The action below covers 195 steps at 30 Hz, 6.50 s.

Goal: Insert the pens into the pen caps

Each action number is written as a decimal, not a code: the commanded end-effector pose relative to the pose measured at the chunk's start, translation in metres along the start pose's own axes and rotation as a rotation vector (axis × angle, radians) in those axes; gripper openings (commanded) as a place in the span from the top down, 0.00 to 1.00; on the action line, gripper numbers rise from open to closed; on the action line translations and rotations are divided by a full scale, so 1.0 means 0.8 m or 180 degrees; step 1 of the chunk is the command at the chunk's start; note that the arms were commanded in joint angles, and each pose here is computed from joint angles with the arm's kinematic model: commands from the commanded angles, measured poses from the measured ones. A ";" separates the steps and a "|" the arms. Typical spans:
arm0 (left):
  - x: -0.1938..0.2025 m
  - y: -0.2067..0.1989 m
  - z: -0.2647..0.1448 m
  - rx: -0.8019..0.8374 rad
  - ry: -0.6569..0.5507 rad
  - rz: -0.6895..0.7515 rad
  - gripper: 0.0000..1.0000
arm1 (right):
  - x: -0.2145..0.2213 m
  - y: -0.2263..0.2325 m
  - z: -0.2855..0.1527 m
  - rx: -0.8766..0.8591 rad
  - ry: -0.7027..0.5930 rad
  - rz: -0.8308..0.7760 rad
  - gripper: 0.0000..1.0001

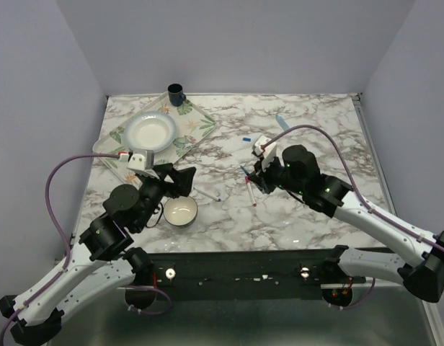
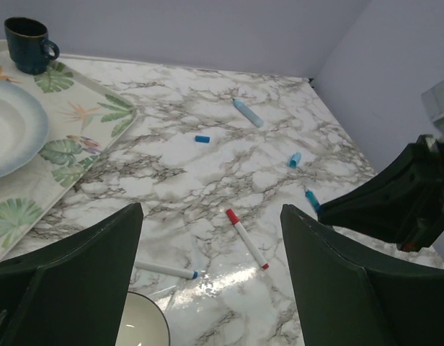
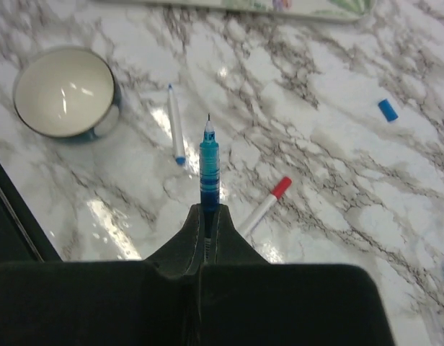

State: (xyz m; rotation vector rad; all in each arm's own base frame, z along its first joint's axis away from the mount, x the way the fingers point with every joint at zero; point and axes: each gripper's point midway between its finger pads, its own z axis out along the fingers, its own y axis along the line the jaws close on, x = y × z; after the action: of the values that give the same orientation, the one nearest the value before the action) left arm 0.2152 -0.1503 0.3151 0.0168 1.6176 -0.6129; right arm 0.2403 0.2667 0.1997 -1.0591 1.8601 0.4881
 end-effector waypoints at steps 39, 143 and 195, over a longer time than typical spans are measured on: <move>0.033 -0.206 0.001 0.2474 0.0934 -0.0638 0.24 | -0.174 0.059 -0.112 -0.1072 -0.2402 0.1905 0.99; 0.052 -0.078 0.065 0.0902 0.0734 0.0549 1.00 | 0.309 -0.298 -0.037 0.4923 0.0224 0.6782 0.52; 0.031 -0.062 0.056 0.0650 0.0511 0.0607 1.00 | 0.313 -0.259 -0.029 0.3853 0.1420 0.5697 0.59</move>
State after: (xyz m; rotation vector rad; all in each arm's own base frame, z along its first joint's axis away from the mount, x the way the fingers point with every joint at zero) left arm 0.2295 -0.2241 0.3172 0.3930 1.6639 -0.6818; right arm 0.3640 0.0305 0.0204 1.5392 2.3805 0.0506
